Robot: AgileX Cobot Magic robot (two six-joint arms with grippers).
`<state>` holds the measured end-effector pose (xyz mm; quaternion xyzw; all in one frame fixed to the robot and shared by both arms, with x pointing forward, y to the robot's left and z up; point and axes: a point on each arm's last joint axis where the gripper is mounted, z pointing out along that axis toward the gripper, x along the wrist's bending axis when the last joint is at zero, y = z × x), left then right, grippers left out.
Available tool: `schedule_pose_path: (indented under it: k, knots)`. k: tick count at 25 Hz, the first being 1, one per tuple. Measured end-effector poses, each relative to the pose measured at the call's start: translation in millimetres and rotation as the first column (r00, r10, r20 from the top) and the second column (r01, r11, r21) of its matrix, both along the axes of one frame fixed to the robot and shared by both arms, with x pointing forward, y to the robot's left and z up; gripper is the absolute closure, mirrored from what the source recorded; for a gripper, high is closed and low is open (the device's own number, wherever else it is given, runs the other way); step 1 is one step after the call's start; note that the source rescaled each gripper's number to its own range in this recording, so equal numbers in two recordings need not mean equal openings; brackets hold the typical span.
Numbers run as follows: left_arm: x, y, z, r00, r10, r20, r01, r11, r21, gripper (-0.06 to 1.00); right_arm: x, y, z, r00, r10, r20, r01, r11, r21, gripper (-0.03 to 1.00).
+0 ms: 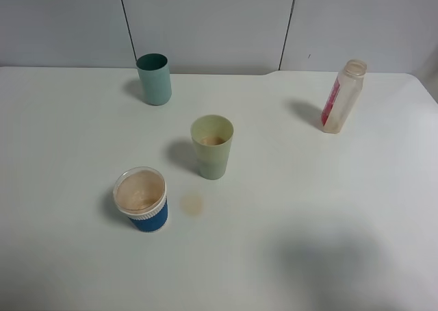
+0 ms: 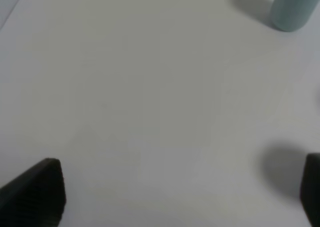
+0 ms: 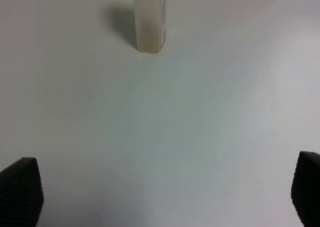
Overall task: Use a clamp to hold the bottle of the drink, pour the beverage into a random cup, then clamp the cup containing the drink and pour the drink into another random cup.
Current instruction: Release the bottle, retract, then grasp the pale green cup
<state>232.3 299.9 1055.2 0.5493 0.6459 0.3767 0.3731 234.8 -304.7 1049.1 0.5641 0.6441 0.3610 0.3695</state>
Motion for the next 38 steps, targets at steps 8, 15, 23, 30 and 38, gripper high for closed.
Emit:
schedule_pose_path:
  k: [8,15,23,30,38]
  knots:
    - [0.0,0.0,0.0,1.0,0.0,0.0,0.0,1.0,0.0,-0.01,0.0,0.0,0.0,1.0,0.0,0.0,0.0,1.0,0.0,-0.03]
    - [0.0,0.0,0.0,1.0,0.0,0.0,0.0,1.0,0.0,-0.01,-0.5,0.5,0.1,0.993,-0.114,0.001,0.114,0.993,0.0,-0.03]
    - [0.0,0.0,0.0,1.0,0.0,0.0,0.0,1.0,0.0,-0.01,-0.8,0.8,0.1,0.982,-0.189,0.001,0.189,0.982,0.0,-0.03]
    - [0.0,0.0,0.0,1.0,0.0,0.0,0.0,1.0,0.0,-0.01,-0.8,0.8,0.1,0.982,-0.189,0.001,0.189,0.982,0.0,-0.03]
    - [0.0,0.0,0.0,1.0,0.0,0.0,0.0,1.0,0.0,-0.01,-0.8,0.8,0.1,0.982,-0.189,0.001,0.189,0.982,0.0,-0.03]
